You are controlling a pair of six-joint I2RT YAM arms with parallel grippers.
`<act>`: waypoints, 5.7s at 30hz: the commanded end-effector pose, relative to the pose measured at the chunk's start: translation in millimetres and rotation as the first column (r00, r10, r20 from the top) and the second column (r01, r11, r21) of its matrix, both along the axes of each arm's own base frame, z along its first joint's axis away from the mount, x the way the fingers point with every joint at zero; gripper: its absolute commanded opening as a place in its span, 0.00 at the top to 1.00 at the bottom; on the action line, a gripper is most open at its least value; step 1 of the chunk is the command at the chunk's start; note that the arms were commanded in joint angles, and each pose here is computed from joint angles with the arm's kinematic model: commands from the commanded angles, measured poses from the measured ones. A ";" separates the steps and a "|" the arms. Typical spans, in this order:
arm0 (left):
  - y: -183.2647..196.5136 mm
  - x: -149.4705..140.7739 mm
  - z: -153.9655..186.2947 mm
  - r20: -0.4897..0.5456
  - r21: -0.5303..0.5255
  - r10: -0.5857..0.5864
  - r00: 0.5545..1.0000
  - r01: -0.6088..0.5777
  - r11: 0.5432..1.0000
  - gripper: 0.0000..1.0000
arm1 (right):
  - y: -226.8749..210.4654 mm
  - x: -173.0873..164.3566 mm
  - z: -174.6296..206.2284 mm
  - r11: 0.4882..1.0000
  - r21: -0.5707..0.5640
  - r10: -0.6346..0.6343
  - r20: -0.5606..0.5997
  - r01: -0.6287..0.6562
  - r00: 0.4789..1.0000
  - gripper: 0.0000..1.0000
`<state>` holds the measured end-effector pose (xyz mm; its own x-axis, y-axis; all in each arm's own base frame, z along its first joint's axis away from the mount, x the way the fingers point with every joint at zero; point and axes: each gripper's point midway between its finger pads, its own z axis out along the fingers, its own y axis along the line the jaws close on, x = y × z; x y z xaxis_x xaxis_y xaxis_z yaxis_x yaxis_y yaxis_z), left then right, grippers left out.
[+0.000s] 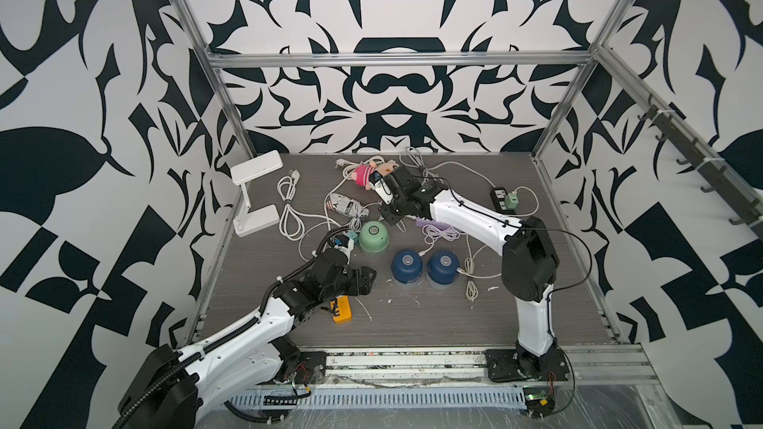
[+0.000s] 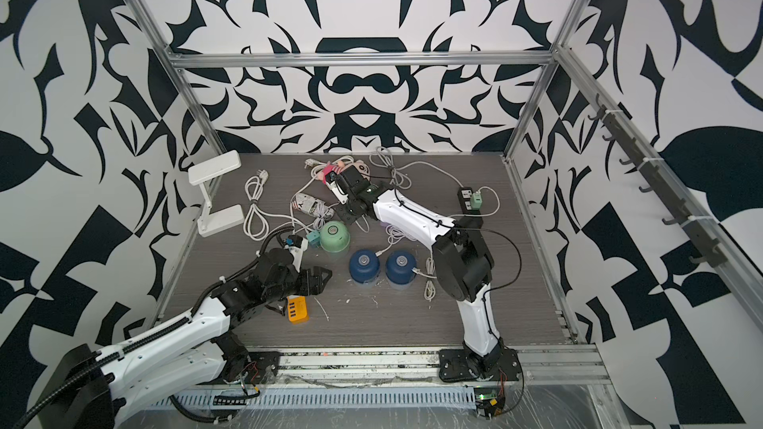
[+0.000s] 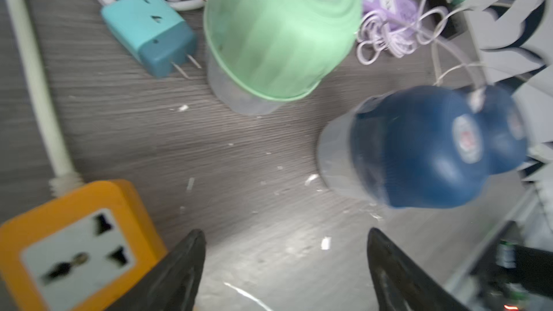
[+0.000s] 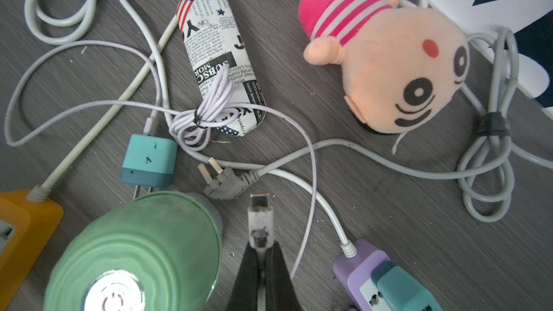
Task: Charge the cordless meat grinders
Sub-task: Move the cordless meat grinder to the center of the board, then move the socket to the center of the board, then pick up the cordless meat grinder at the center of the board.
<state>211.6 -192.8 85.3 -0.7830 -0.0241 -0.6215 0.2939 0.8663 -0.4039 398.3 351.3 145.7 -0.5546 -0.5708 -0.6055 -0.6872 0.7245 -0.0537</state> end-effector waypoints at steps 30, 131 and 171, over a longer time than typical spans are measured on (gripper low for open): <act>74.7 -12.0 -46.7 -0.144 0.257 0.408 0.902 -0.364 0.895 0.14 | -10.4 12.6 17.9 0.993 0.108 -0.042 -0.040 0.046 0.998 1.00; -48.5 124.7 -36.9 0.564 0.002 -0.104 0.819 0.124 0.992 0.11 | 21.3 -13.1 -47.7 0.974 0.150 0.211 -0.335 -0.169 0.918 1.00; -39.8 127.6 -15.9 0.621 0.028 -0.079 0.780 0.079 0.996 0.01 | 28.6 -23.4 -71.1 0.973 0.131 0.225 -0.405 -0.188 0.886 1.00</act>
<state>331.4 -229.8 48.6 -0.2966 0.0436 -0.9540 0.5426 0.8298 -0.1308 377.8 372.5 56.9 -0.6516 -0.6578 -0.3777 -0.7584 0.5747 0.3074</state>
